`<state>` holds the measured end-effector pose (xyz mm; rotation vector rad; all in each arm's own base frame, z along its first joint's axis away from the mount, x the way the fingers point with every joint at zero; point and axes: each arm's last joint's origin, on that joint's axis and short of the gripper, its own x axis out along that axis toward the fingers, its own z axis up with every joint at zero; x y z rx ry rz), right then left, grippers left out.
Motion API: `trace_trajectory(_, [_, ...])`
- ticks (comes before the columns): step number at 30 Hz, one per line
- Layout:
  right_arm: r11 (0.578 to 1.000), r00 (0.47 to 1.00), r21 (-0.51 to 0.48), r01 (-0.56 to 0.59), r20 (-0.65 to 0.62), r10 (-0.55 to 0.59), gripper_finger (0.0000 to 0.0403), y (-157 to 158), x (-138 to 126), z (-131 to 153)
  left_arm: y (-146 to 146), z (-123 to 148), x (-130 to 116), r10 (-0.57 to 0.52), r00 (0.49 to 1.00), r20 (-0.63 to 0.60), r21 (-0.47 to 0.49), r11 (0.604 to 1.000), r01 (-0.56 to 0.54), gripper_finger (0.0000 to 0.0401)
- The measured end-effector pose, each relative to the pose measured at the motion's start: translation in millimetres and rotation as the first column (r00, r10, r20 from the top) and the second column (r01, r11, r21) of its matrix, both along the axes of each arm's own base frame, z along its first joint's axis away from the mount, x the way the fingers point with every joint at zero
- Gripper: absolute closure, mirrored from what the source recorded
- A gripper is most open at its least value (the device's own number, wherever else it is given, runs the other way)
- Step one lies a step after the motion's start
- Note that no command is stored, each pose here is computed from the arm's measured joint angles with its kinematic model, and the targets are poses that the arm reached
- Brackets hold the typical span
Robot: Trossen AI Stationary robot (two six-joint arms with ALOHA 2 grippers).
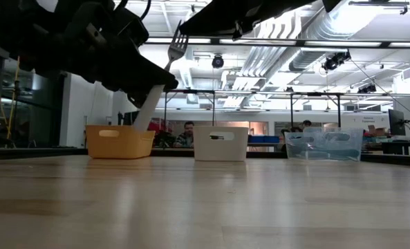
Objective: Sort silverware by color (type)
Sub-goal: Put the white fork into the yellow bin
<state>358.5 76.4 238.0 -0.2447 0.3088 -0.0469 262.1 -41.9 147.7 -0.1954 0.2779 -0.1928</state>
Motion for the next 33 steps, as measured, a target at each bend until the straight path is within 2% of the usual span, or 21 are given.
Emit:
trace_trajectory(1, [1.000,1.000,-0.004,0.003,-0.001,-0.003,0.0399,0.1,-0.1,-0.1,0.3,-0.3,0.0,0.000,1.000,-0.002,0.005,1.000,0.000,0.0373])
trace_trajectory(5, [1.000,1.000,0.005,0.001,-0.002,-0.001,0.0381,0.6,-0.2,-0.2,2.0,-0.6,0.2,0.003,1.000,-0.004,0.011,1.000,-0.003,0.0374])
trace_trajectory(13, [0.992,0.993,-0.042,0.121,0.004,-0.121,0.0285,-2.0,-0.5,0.6,11.6,-4.3,-0.8,0.067,0.996,-0.060,0.029,0.997,-0.066,0.0374])
trace_trajectory(19, [0.985,0.990,-0.107,0.138,-0.026,-0.141,0.0249,-2.6,-0.8,22.2,19.4,1.6,-5.6,0.108,0.990,-0.086,0.058,0.993,-0.103,0.0374])
trace_trajectory(22, [0.985,0.989,-0.100,0.144,-0.017,-0.147,0.0253,-3.8,-6.1,38.8,22.9,6.3,-9.2,0.126,0.987,-0.097,0.073,0.990,-0.120,0.0374])
trace_trajectory(26, [0.979,0.985,-0.112,0.172,0.003,-0.173,0.0277,-4.7,-19.0,55.8,29.6,14.6,-15.1,0.149,0.983,-0.106,0.090,0.986,-0.139,0.0374])
trace_trajectory(33, [0.975,0.983,-0.155,0.157,-0.068,-0.169,0.0364,-9.5,-44.9,71.0,51.2,26.9,-35.9,0.235,0.942,-0.240,0.123,0.970,-0.210,0.0374])
